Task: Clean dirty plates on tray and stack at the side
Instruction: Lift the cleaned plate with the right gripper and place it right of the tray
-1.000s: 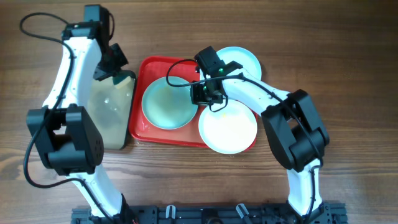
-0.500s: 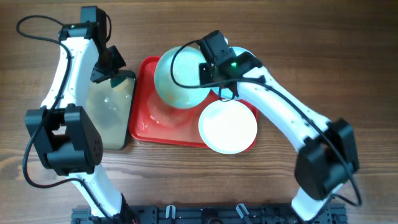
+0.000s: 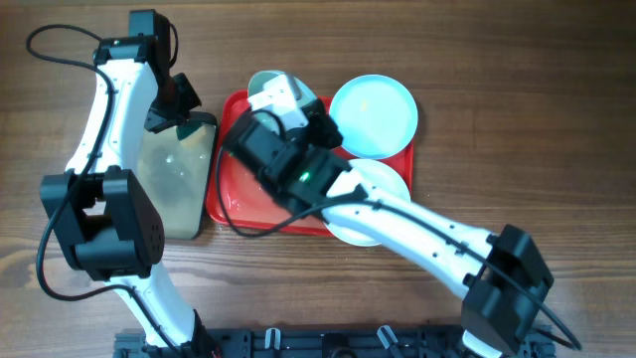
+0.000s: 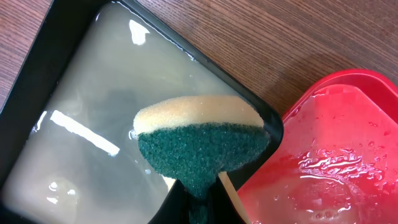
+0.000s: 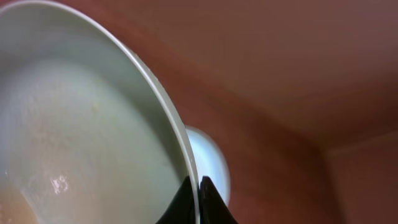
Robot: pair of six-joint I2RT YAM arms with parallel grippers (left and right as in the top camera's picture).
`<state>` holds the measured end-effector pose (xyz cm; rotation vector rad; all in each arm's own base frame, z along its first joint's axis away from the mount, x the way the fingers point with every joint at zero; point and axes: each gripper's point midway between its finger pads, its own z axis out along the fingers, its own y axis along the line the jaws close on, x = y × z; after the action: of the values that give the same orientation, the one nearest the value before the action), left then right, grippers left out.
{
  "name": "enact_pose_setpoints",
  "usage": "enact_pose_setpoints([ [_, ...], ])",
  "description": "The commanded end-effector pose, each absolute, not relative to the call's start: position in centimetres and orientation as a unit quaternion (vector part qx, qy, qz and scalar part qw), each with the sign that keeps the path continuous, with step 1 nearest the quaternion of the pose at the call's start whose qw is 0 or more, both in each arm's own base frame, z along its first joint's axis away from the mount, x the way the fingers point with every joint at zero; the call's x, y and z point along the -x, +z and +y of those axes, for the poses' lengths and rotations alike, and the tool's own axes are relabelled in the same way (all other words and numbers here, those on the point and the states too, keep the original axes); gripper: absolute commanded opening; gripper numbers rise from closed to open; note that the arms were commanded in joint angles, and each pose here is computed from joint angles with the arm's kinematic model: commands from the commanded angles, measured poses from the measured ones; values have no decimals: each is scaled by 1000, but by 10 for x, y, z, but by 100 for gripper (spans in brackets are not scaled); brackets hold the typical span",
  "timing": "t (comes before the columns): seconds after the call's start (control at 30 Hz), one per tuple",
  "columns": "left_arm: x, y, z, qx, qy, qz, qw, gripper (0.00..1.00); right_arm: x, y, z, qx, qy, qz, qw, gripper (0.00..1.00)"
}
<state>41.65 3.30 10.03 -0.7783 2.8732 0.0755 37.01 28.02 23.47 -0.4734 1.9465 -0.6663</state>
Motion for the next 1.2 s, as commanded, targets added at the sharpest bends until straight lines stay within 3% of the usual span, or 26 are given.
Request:
enact_pose_setpoints([
  [0.0,-420,114,34,271,25,957,102,4,-358,287,269,161,-386,734,535,4],
  [0.43,-420,114,34,271,25,957,101,4,-352,293,282,157,-371,729,553,4],
  [0.57,-420,114,34,271,25,957,101,4,-352,248,303,207,-261,790,515,4],
  [0.73,-418,114,34,271,25,957,99,4,-341,173,291,215,-100,906,350,4],
  [0.87,-419,114,34,271,25,957,100,4,-351,194,273,187,39,933,306,4],
  [1.0,-419,114,34,271,25,957,100,4,-369,249,209,112,168,931,305,4],
  [1.17,-418,114,34,270,25,957,98,4,-376,248,58,-59,156,948,272,4],
])
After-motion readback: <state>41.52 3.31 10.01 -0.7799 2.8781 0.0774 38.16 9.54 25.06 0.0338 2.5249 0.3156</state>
